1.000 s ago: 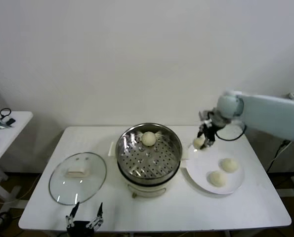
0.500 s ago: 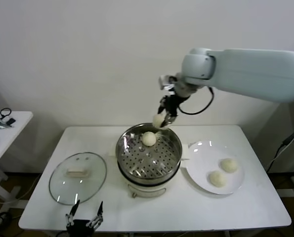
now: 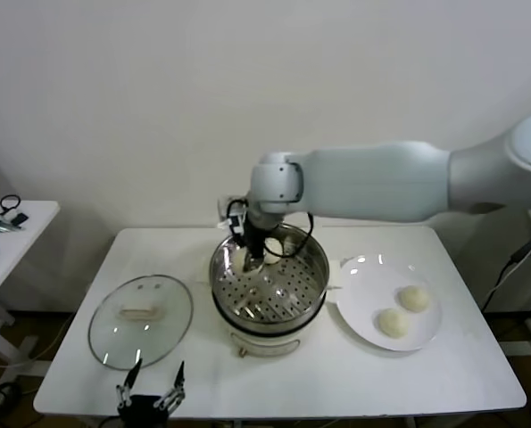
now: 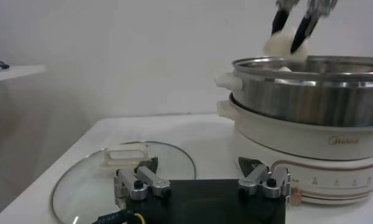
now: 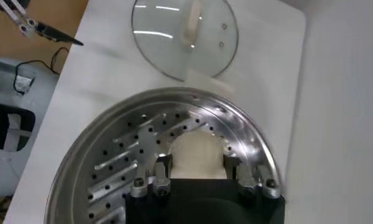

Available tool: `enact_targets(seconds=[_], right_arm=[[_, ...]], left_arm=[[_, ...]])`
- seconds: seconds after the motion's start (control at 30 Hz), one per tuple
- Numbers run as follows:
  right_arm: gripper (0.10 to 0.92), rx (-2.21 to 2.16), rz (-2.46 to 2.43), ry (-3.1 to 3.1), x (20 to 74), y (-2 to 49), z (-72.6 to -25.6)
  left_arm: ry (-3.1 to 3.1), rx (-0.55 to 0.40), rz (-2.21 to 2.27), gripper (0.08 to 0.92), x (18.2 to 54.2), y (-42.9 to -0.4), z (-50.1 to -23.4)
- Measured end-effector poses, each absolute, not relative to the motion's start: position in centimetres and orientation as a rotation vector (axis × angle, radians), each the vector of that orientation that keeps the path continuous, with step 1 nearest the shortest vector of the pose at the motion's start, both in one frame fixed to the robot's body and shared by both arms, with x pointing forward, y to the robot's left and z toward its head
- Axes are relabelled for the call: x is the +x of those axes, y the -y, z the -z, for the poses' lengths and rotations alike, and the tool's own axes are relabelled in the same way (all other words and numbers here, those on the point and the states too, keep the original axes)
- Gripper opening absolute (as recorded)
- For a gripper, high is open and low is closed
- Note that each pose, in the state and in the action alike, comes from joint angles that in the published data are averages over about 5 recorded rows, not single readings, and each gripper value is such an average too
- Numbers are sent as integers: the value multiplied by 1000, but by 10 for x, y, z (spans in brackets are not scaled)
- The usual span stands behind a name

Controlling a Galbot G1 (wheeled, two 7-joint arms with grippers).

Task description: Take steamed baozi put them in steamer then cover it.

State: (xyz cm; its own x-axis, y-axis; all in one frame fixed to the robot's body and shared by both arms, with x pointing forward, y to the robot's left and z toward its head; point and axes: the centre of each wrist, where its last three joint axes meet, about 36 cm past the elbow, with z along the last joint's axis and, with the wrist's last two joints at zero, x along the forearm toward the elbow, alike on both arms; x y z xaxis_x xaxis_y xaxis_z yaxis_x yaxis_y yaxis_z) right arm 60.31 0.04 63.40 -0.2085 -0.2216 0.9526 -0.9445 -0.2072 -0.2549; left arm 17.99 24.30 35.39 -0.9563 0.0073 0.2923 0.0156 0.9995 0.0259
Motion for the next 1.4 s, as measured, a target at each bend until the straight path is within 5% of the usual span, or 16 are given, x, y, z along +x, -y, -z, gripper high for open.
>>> enact_targets(seconds=[0.37, 0.63, 0.83, 1.17, 1.4], right_arm=[[601, 1392, -1463, 1416, 609, -20, -594], [790, 1400, -1464, 1418, 613, -20, -591], [822, 1433, -1461, 1408, 617, -5, -614], [823, 1420, -1388, 1363, 626, 116, -675], [823, 1343, -1321, 1348, 619, 235, -662]], left_arm=[[2846, -1, 34, 823, 182, -244, -354], [2844, 0, 33, 823, 182, -244, -352], [2842, -4, 32, 823, 182, -243, -353], [2847, -14, 41, 823, 182, -243, -358], [2850, -17, 39, 823, 185, -242, -360]])
